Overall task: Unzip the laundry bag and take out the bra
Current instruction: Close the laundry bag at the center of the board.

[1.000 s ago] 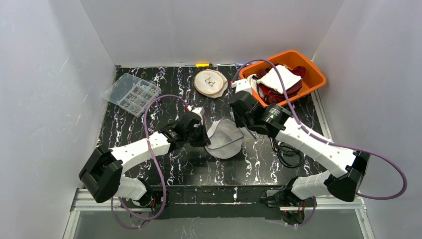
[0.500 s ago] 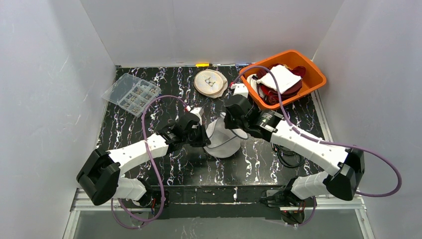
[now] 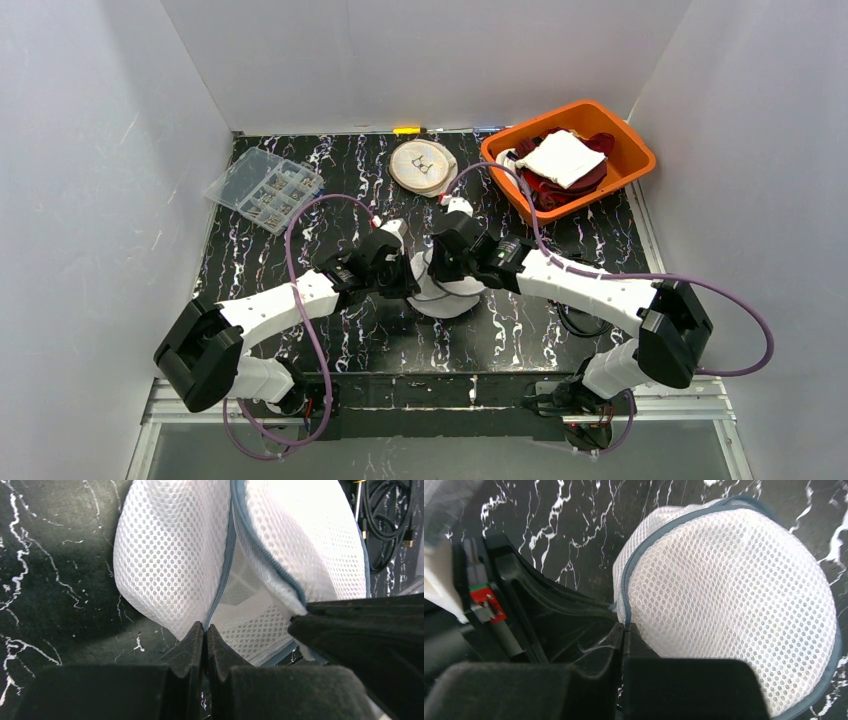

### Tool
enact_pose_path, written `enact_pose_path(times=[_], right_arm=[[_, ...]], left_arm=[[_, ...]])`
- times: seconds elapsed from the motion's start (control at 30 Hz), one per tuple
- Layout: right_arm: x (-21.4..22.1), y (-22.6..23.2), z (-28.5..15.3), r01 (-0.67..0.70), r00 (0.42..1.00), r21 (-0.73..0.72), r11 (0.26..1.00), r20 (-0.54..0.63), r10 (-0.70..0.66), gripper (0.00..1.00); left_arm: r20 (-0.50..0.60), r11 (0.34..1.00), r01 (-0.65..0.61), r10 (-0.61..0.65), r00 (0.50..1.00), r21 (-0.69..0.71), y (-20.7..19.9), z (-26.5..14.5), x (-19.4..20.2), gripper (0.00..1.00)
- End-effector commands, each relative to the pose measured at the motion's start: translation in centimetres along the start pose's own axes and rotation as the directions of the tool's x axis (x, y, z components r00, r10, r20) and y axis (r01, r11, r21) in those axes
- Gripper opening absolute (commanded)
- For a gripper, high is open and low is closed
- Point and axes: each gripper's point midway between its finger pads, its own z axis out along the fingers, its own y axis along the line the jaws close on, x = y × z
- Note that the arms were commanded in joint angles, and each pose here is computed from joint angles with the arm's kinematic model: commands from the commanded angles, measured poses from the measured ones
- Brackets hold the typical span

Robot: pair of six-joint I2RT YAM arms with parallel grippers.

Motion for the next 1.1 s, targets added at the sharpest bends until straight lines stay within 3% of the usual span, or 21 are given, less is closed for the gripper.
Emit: enact_pose_path(times=[0.0, 0.2, 0.37, 0.53, 0.67, 0.9, 1.07], right_arm=[[0.1, 2.0, 0.2, -0.026, 1.000, -0.103, 0.994, 0.006, 0.026, 0.13], [-1.0, 2.4, -1.3, -0.001, 0.999, -0.120, 0.993, 0.039, 0.005, 0.53], [-2.0, 2.0, -3.4, 0.028, 0.997, -0.106, 0.994, 0.069, -0.021, 0.70], [-2.7, 1.1, -5.7, 0.040, 0.993, -0.095, 0.995, 0.110, -0.029, 0.75], [-3.0, -0.2, -7.0, 0.030, 0.986, -0.073, 0.997, 0.164, -0.018, 0.76], [-3.2, -3.5, -5.8, 0.072, 0.971, 0.043, 0.997, 0.226, -0.080, 0.73], [-3.3, -4.2, -4.1, 0.170, 0.953, 0.048, 0.984, 0.245, -0.176, 0.77]], left_arm=[[0.014, 0.996, 0.016, -0.014, 1.000, -0.092, 2.0, -0.5, 0.3, 0.02], [0.015, 0.992, 0.024, -0.023, 1.000, -0.121, 2.8, -0.9, 0.6, 0.20], [0.024, 0.991, 0.025, -0.022, 0.999, -0.130, 2.8, -1.9, 0.3, 0.39], [0.041, 0.990, 0.026, -0.020, 0.999, -0.140, 2.7, -3.4, -0.2, 0.60], [0.084, 0.986, 0.045, -0.032, 0.996, -0.159, 2.9, -5.1, -0.9, 0.69], [0.156, 0.989, 0.072, -0.052, 0.986, -0.128, 2.1, -6.5, -2.4, 0.71], [0.091, 0.987, 0.051, -0.037, 0.995, -0.154, 2.9, -4.7, -1.0, 0.59]])
